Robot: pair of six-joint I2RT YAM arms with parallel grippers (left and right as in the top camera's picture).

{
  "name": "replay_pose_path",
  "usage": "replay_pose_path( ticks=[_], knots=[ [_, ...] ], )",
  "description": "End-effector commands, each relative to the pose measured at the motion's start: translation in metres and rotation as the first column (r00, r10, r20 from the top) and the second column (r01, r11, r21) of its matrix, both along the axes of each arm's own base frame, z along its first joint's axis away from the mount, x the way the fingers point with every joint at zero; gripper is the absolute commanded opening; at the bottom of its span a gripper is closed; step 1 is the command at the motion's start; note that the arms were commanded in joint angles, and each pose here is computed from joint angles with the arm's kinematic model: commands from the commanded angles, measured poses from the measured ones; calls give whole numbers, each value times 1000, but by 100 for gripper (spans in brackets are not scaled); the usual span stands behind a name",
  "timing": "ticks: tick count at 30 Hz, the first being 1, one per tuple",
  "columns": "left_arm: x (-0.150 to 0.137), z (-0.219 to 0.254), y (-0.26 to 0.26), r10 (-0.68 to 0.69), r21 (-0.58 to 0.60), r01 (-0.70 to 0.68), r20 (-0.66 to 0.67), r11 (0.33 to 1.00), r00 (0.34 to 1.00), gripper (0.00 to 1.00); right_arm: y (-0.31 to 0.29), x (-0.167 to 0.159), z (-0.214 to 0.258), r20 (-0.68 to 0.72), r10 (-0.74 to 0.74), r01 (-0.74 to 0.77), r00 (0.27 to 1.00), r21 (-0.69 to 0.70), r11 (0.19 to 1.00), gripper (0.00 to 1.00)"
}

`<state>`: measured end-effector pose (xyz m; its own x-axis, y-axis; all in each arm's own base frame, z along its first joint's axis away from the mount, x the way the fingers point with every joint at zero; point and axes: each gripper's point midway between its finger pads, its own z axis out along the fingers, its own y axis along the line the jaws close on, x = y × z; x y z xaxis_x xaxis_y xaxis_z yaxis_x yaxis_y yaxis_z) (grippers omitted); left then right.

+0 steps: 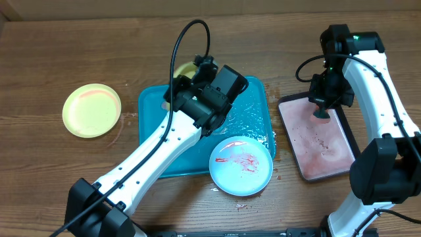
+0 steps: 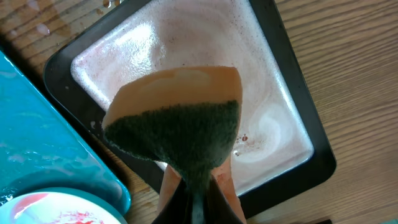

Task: Clean dirty plates on tray and stack at the side

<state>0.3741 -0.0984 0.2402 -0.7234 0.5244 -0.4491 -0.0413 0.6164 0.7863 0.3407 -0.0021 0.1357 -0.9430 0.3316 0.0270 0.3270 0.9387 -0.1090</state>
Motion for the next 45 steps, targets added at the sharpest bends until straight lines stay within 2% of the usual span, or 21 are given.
replay_pose_path(
  ticks=[1,3,4,6,8,9,11,13,15,17,19,20,21,23,25,27,30,33,35,40,45],
  knots=[
    [1,38,24,95,157,-118,144,981,985,4,-3,0,3,13,-8,8,1000,-10,1000,4],
    [4,6,0,-14,-28,13,-17,1000,1000,4,-3,1,2,15,-8,8,1000,-7,1000,4],
    [1,-18,-28,-147,-198,118,-138,973,979,4,-2,1,2,16,-8,8,1000,-6,1000,4],
    [-4,-34,-59,-285,-371,197,-197,907,938,4,-2,1,2,15,-8,8,1000,-6,1000,4],
    [4,-18,-33,-116,-290,87,-87,953,989,4,-3,0,3,12,-8,8,1000,-7,1000,4],
    [5,10,5,63,-101,-56,64,993,996,4,-2,0,3,11,-8,8,1000,-7,1000,4],
    [1,36,32,145,104,-164,169,981,975,4,-2,0,2,13,-8,8,1000,-7,1000,4],
    [2,25,33,103,177,-110,44,978,994,4,-2,2,2,18,-8,8,1000,-3,1000,4],
    [1,-15,5,-63,3,65,-191,998,980,4,-1,3,2,23,-9,8,1000,3,1000,4],
    [3,-22,-9,-91,-130,69,-176,989,980,4,-1,2,2,21,-8,8,1000,4,1000,4],
    [4,25,30,159,4,-161,146,987,976,4,-1,1,2,13,-5,5,1000,4,1000,4],
    [1,41,42,196,72,-217,226,974,954,4,-1,0,2,11,-5,5,1000,4,1000,4],
    [-1,52,50,205,142,-245,253,959,946,4,-1,0,2,11,-5,5,1000,4,1000,4],
    [2,41,52,160,222,-178,97,959,982,4,-1,1,2,15,-5,5,1000,4,1000,4],
    [4,20,40,97,91,-95,-17,991,995,4,0,2,2,21,-5,5,1000,5,1000,4],
    [3,-7,14,40,-185,-54,-80,981,996,4,0,3,2,24,-6,6,1000,5,1000,4],
    [-6,-41,-21,9,-535,-107,-182,838,983,4,0,3,2,22,-5,5,1000,9,1000,4],
    [-13,-60,-37,14,-730,-231,-290,643,957,4,0,2,2,17,-2,2,1000,9,1000,4],
    [-11,-62,-31,42,-774,-288,-322,563,946,4,0,1,2,16,-2,2,1000,9,1000,4],
    [-7,-59,36,327,-795,-463,-350,393,878,5,1,1,2,15,-2,2,1000,13,1000,4],
    [-1,-37,92,452,-845,-452,-296,287,841,5,1,1,2,15,-2,2,1000,13,1000,4]
  ],
)
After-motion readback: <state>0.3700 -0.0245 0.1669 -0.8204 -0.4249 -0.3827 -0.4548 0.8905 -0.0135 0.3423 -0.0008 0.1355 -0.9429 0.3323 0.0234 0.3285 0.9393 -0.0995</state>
